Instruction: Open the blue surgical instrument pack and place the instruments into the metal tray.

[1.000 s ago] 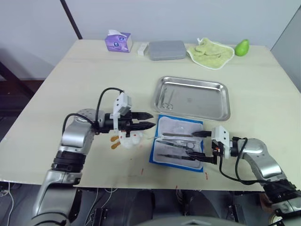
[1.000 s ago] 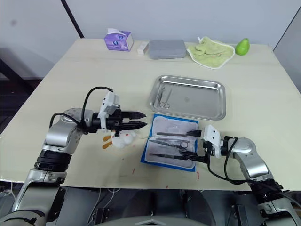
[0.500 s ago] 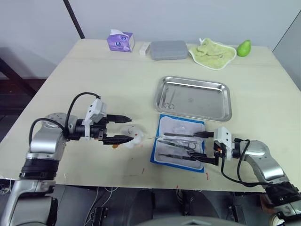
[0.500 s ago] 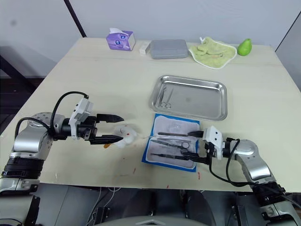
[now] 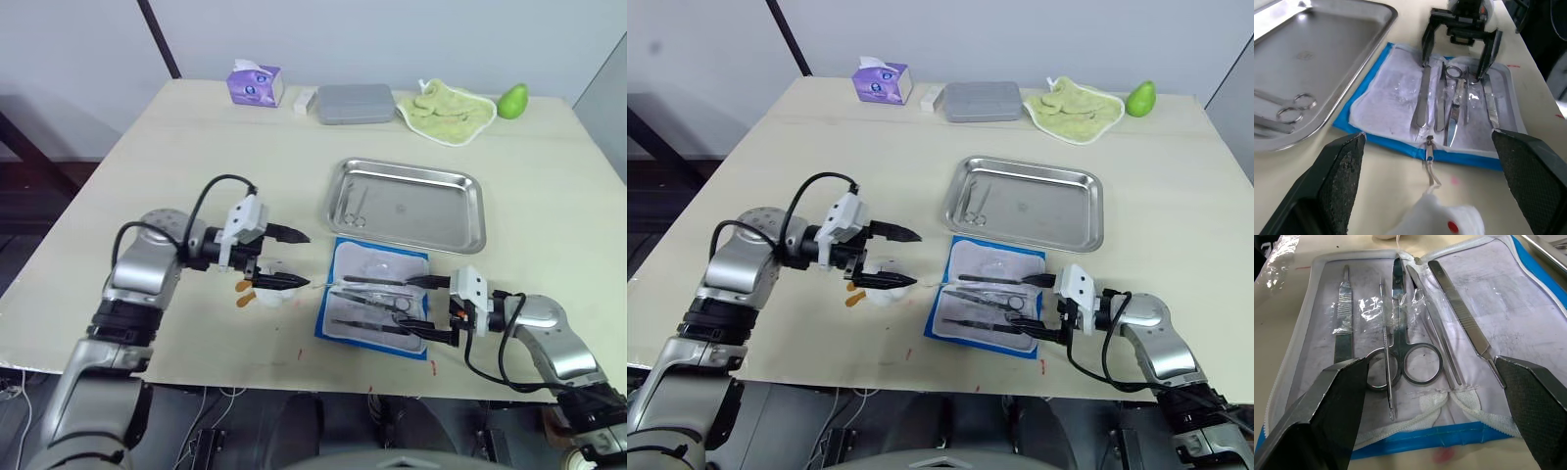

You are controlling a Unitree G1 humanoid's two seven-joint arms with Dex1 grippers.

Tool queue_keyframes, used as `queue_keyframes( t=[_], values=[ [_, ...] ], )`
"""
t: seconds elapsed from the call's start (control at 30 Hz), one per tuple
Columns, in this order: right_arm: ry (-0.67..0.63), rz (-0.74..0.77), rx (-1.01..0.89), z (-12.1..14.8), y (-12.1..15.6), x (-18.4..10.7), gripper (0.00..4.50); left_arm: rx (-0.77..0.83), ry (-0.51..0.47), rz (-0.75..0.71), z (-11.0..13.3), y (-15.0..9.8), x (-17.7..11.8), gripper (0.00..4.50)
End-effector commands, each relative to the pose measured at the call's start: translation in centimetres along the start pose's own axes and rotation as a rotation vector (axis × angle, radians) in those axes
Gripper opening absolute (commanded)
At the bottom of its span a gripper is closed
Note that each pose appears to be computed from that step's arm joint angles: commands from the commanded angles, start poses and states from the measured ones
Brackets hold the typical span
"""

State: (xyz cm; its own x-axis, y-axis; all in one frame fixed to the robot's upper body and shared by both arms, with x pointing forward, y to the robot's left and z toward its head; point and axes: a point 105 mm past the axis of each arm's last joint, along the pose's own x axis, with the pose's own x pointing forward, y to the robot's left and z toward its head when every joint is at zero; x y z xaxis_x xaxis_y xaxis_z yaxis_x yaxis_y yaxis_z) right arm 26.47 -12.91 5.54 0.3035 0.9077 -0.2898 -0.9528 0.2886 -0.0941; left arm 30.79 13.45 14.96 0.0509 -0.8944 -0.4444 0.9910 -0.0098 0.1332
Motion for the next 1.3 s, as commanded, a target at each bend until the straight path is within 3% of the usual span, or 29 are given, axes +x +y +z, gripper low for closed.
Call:
queue_keyframes(
  t=[0.03, 0.27, 0.53, 0.93, 0.97, 1.03, 1.23, 1.3],
  values=[
    [0.074, 0.018, 0.076, -2.4, 1.0, 0.0, 4.5, 0.083, 0.044, -0.022, 0.8, 0.4, 2.1, 3.16],
    [0.067, 0.015, 0.075, -2.3, 1.1, 0.4, 4.5, 0.118, 0.126, -0.031, 0.7, 0.9, 5.3, 3.16],
    [0.068, 0.002, 0.074, -2.2, 1.1, 0.3, 4.5, 0.125, 0.199, -0.015, -0.8, 1.5, 6.6, 3.16],
    [0.07, -0.003, 0.069, -2.1, 1.0, 0.2, 4.5, 0.139, 0.221, -0.018, -1.6, 1.6, 8.1, 3.16],
    [0.071, -0.003, 0.068, -2.1, 1.0, 0.3, 4.5, 0.137, 0.22, -0.025, -1.7, 1.4, 8.2, 2.73],
    [0.071, -0.004, 0.069, -2.1, 1.0, 0.3, 4.5, 0.136, 0.222, -0.037, -1.8, 1.2, 8.4, 2.45],
    [0.073, -0.006, 0.072, -2.2, 0.9, 0.4, 4.5, 0.135, 0.225, -0.047, -2.0, 1.1, 8.6, 0.04],
    [0.075, -0.006, 0.073, -2.2, 1.0, 0.5, 4.5, 0.135, 0.225, -0.048, -2.0, 1.1, 8.6, 0.04]
  ],
)
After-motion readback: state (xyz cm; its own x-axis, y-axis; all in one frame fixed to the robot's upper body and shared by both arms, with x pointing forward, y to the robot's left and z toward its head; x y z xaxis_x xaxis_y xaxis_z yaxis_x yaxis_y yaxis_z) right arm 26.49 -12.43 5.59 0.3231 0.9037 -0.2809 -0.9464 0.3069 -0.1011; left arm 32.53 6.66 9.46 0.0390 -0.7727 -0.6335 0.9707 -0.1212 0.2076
